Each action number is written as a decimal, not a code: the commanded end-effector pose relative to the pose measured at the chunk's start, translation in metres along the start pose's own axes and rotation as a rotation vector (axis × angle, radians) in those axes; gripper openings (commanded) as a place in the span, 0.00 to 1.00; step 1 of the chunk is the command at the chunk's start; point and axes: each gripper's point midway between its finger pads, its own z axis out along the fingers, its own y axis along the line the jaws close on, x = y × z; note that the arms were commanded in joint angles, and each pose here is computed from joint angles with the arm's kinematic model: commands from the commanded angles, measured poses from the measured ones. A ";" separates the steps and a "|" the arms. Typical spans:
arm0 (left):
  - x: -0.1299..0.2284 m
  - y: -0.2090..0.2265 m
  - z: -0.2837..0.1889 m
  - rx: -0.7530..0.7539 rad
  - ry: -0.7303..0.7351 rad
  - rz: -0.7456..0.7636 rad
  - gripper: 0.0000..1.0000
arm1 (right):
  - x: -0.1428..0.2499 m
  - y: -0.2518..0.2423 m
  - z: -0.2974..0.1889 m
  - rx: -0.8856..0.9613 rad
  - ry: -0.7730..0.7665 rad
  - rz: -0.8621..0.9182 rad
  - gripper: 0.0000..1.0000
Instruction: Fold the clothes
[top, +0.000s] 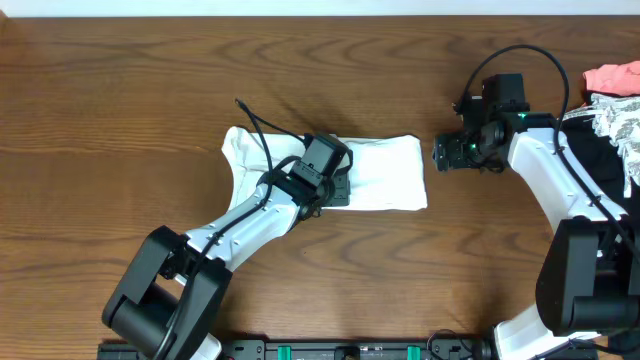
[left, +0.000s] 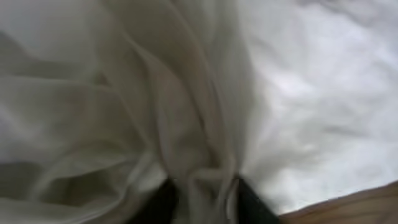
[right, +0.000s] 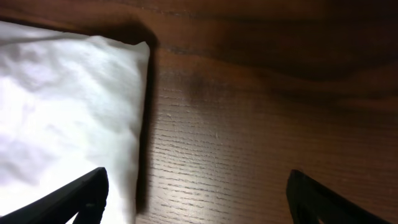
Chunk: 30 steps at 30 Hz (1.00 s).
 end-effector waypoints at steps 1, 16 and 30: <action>-0.002 0.007 0.003 -0.033 -0.008 0.033 0.56 | -0.001 -0.003 -0.005 0.006 -0.013 -0.003 0.89; -0.069 -0.016 -0.041 -0.054 -0.178 0.183 0.53 | -0.016 0.058 -0.008 -0.212 -0.082 -0.157 0.73; -0.036 -0.021 0.017 -0.044 -0.057 0.213 0.41 | -0.021 0.086 0.026 -0.151 -0.092 -0.268 0.01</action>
